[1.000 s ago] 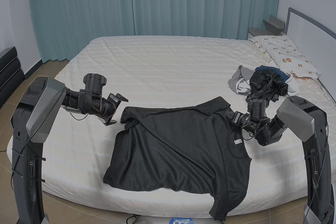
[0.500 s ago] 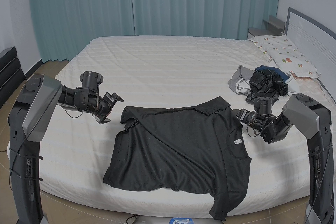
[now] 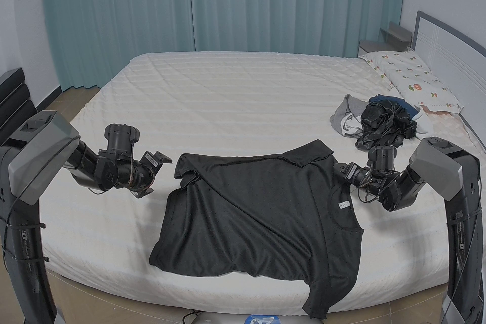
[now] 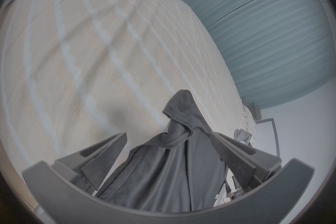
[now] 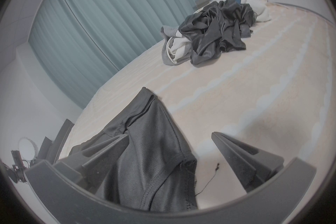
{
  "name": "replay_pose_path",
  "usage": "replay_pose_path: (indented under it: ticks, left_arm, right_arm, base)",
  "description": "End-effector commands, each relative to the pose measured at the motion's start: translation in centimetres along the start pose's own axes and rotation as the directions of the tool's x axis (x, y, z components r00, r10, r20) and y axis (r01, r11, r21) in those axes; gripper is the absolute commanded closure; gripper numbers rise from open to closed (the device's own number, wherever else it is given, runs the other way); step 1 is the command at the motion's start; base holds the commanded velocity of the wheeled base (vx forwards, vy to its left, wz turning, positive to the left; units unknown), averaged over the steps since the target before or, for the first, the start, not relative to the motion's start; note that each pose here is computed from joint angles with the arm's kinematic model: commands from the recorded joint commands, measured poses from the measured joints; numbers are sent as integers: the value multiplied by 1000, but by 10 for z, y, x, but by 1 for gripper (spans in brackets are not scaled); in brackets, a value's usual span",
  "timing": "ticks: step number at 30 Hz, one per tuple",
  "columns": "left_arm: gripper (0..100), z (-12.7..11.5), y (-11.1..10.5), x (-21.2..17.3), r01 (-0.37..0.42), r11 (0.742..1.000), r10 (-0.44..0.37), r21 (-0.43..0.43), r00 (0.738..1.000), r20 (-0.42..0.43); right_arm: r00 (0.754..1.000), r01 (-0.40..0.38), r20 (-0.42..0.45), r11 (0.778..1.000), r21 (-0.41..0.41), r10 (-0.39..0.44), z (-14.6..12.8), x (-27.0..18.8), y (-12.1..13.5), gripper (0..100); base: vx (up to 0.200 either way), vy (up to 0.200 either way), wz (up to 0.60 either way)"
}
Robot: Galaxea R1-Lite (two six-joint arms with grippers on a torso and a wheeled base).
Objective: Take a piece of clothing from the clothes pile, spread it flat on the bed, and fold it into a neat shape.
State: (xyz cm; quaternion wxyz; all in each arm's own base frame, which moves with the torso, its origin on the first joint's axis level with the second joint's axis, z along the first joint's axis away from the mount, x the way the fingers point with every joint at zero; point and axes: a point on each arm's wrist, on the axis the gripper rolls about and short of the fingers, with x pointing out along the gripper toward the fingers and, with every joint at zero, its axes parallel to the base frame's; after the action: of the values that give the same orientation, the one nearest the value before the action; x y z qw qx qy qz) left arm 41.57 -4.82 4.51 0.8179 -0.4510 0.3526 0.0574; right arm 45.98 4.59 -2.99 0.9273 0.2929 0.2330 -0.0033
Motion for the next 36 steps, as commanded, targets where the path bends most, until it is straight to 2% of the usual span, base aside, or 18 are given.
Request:
replay_pose_path:
  ticks: [1, 5, 6, 8, 14, 15, 21, 27, 36]
  left_arm:
    - [0, -16, 11, -25, -4, 1000, 5, -12, 999, 38]
    - [0, -21, 16, -32, 24, 999, -22, -38, 998, 59]
    - [0, -21, 15, -34, 67, 995, -62, -67, 995, 76]
    - [0, -23, 19, -33, 85, 991, -78, -101, 994, 79]
    - [0, -31, 32, -25, 95, 991, -88, -99, 993, 80]
    - [0, -31, 32, -25, 95, 991, -88, -99, 993, 80]
    - [0, -35, 39, -20, 81, 991, -75, -104, 995, 59]
    - [0, -39, 42, -18, 69, 992, -64, -104, 997, 45]
    - [0, -45, 41, -18, 64, 993, -62, -97, 998, 29]
  right_arm:
    - [999, -3, -37, 997, 80, 6, -14, 12, -6, 0]
    - [999, -11, -39, 996, 87, 15, -15, 13, -6, 0]
    - [998, -20, -54, 996, 91, 25, -17, 14, -7, 0]
    - [998, -24, -63, 995, 93, 30, -19, 15, -8, 0]
    - [999, -34, -36, 995, 96, 37, -16, 24, -13, 0]
    - [999, -34, -36, 995, 96, 37, -16, 24, -13, 100]
    - [999, -35, -32, 992, 125, 39, -16, 25, -14, 100]
    - [995, -75, 84, 981, 179, 61, 12, 30, -19, 100]
    - [986, -68, 163, 976, 207, 34, 34, 39, -42, 100]
  base:
    - [0, 0, 0]
    - [0, 0, 0]
    - [0, 0, 0]
    - [0, 0, 0]
    - [0, 0, 0]
    - [0, 0, 0]
    - [0, 0, 0]
    - [0, 0, 0]
    - [0, 0, 0]
